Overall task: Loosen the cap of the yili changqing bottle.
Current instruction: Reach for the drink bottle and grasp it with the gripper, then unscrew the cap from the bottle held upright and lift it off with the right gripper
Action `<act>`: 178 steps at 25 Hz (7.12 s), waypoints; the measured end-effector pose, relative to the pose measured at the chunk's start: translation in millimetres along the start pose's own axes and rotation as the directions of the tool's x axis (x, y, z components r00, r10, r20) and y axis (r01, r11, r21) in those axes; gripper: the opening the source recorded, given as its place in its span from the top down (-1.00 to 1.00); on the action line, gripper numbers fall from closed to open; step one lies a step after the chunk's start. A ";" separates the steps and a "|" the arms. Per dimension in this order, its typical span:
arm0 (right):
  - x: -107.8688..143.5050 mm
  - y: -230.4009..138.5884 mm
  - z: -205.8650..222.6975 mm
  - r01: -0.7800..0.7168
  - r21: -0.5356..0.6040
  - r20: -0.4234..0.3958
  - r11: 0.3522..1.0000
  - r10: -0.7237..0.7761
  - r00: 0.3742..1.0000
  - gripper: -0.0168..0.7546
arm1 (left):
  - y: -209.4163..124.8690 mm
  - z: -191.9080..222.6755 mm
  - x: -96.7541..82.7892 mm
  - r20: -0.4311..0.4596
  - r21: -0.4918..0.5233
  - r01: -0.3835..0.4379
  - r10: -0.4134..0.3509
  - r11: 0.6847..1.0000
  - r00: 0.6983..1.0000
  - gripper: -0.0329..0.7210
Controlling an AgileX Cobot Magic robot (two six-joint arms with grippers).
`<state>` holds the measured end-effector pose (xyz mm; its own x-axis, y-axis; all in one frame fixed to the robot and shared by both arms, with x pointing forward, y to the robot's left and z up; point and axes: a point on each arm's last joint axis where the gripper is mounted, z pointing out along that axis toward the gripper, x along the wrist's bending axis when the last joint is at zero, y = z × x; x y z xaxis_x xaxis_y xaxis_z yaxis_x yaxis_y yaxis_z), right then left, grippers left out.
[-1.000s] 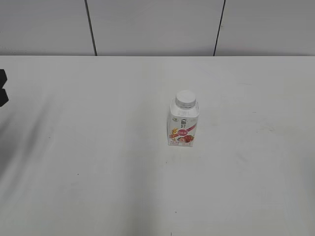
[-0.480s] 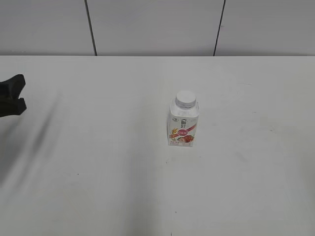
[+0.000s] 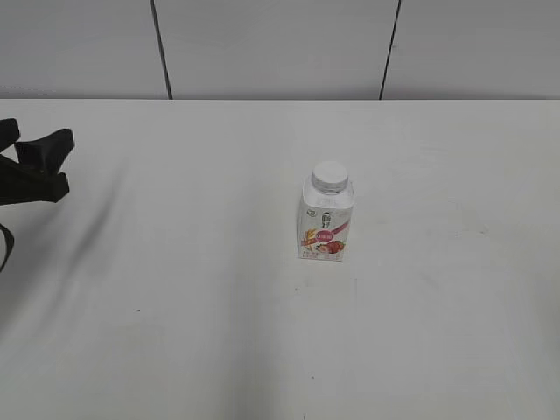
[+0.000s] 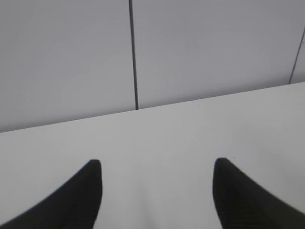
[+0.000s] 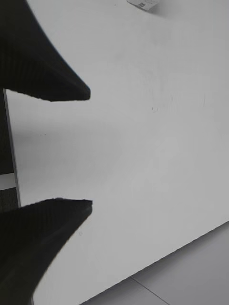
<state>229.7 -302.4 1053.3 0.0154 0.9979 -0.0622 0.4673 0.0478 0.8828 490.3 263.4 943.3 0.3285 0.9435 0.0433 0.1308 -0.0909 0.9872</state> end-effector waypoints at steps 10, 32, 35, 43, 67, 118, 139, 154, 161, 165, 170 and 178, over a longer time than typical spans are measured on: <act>0.0 0.0 0.0 0.000 0.000 0.000 1.000 0.000 1.000 -0.36 | -7.3 25.6 -18.5 0.290 0.061 0.008 -0.026 0.998 0.957 -0.29; 0.0 0.0 0.0 0.000 0.000 0.000 1.000 0.000 1.000 -0.36 | -28.3 66.4 -44.2 0.737 0.097 -0.152 0.032 0.984 0.675 -0.41; 0.0 0.0 0.0 0.000 0.000 0.000 1.000 0.000 1.000 -0.36 | -29.4 74.1 -54.7 0.763 0.083 -0.162 0.042 0.983 0.645 -0.47; 0.0 0.0 0.0 0.000 0.000 0.000 1.000 0.000 1.000 -0.36 | -35.9 98.4 -82.3 0.820 0.047 -0.185 0.068 0.982 0.568 -0.49; 0.0 0.0 0.0 0.000 0.000 0.000 1.000 0.000 1.000 -0.36 | -47.1 157.6 -143.3 0.893 -0.044 -0.208 0.132 0.977 0.430 -0.49; -0.5 0.2 -0.3 0.003 -0.001 0.006 1.000 -0.003 1.000 -0.36 | -56.6 169.6 -154.7 0.898 -0.017 -0.208 0.107 0.978 0.426 -0.22; 0.0 110.5 77.0 -0.034 0.455 -0.020 0.890 0.049 0.999 -0.20 | -56.7 169.7 -154.7 0.898 -0.007 -0.204 0.095 0.979 0.429 -0.22; 5.4 163.1 207.6 -0.027 0.711 -0.031 0.703 0.069 0.997 -0.19 | -56.7 168.0 -155.6 0.910 0.010 -0.206 0.076 0.978 0.407 -0.21; 13.1 164.9 255.1 0.015 0.763 -0.098 0.646 0.093 0.991 -0.19 | -57.3 163.7 -157.4 0.933 0.029 -0.220 0.053 0.975 0.357 -0.21; 21.5 173.3 271.9 0.045 0.755 -0.166 0.654 0.124 0.978 -0.19 | -57.9 160.7 -158.4 0.946 0.014 -0.234 0.063 0.972 0.317 -0.21; 53.8 184.1 280.8 0.162 0.723 -0.277 0.671 0.067 0.959 -0.19 | -58.3 158.1 -159.3 0.956 0.005 -0.239 0.066 0.971 0.287 -0.21; 146.8 177.8 282.3 0.453 0.631 -0.524 0.629 -0.084 0.847 -0.19 | -59.5 152.3 -160.7 0.973 -0.015 -0.253 0.072 0.967 0.219 -0.21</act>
<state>564.6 -159.4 1069.6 -0.4896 0.8640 0.1169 0.8592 0.4553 0.2333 572.1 68.6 854.2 0.9916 -0.1099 -0.0682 0.0294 -0.3223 0.9462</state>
